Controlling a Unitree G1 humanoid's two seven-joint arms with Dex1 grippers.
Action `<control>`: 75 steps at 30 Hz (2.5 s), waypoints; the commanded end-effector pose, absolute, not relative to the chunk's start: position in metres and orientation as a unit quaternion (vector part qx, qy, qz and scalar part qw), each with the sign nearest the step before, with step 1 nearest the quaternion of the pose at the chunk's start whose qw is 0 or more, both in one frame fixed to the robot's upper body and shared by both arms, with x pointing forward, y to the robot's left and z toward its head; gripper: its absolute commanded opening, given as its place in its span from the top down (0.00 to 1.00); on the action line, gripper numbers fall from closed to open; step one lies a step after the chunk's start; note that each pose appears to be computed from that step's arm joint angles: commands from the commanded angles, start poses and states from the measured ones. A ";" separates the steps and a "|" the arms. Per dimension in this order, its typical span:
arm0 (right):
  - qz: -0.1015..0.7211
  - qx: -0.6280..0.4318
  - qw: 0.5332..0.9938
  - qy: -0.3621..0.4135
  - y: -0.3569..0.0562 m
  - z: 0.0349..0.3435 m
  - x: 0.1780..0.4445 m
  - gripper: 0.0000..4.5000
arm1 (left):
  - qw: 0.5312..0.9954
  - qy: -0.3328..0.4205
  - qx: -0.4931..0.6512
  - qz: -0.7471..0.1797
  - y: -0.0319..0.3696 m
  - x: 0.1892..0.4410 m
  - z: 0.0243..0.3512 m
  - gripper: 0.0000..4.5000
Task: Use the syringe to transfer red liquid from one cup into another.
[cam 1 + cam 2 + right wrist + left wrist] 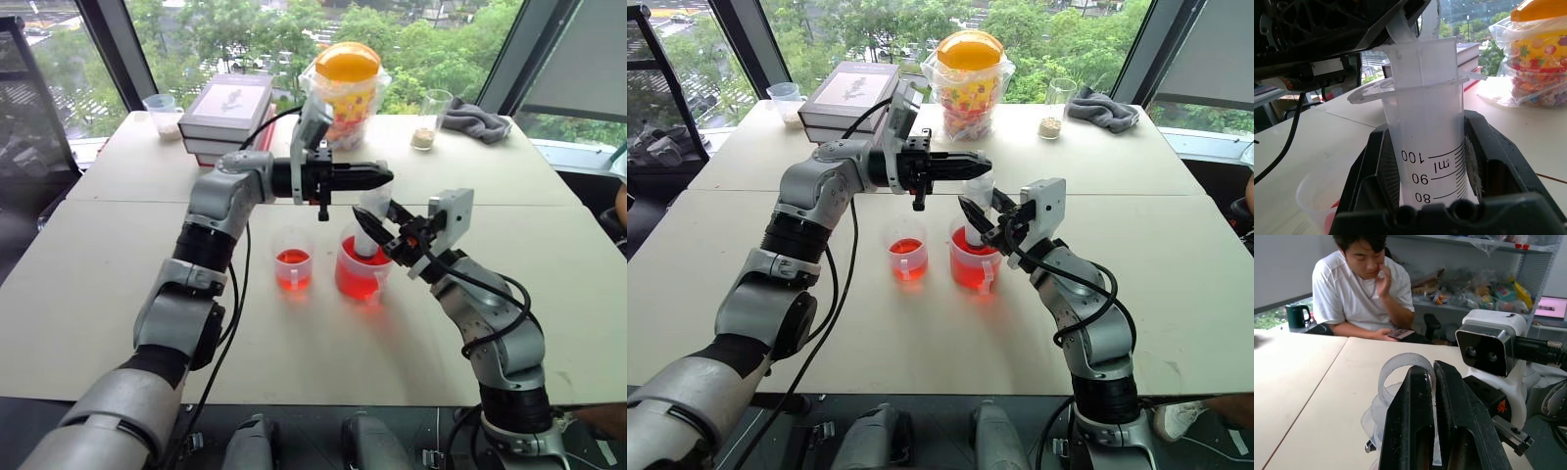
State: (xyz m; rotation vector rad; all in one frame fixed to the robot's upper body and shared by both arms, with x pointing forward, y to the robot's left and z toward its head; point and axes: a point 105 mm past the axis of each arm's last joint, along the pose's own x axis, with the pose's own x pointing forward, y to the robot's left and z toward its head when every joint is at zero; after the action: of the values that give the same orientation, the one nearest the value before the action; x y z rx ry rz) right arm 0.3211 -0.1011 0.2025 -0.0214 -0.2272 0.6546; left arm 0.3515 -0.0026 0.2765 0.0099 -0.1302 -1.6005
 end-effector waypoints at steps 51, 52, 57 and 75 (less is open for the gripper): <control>0.350 0.001 0.925 -0.147 -0.096 0.262 0.312 0.69 | 0.756 -0.092 0.035 -0.647 0.087 0.345 0.297 0.01; 0.356 0.002 0.922 -0.154 -0.094 0.270 0.310 0.69 | 0.765 -0.089 0.039 -0.636 0.093 0.348 0.296 0.01; 0.396 0.013 0.899 -0.188 -0.082 0.308 0.304 0.69 | 0.802 -0.092 0.049 -0.588 0.122 0.360 0.303 0.01; 0.500 0.087 0.849 -0.150 -0.009 0.266 0.317 0.69 | 0.827 -0.117 0.055 -0.547 0.149 0.353 0.325 0.01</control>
State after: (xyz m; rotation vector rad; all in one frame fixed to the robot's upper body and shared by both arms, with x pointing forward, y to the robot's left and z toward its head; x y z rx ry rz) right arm 0.3222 -0.0098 0.2546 0.1949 -0.2457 1.0365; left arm 0.3615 0.1516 0.3069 0.0948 -0.1838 -1.1423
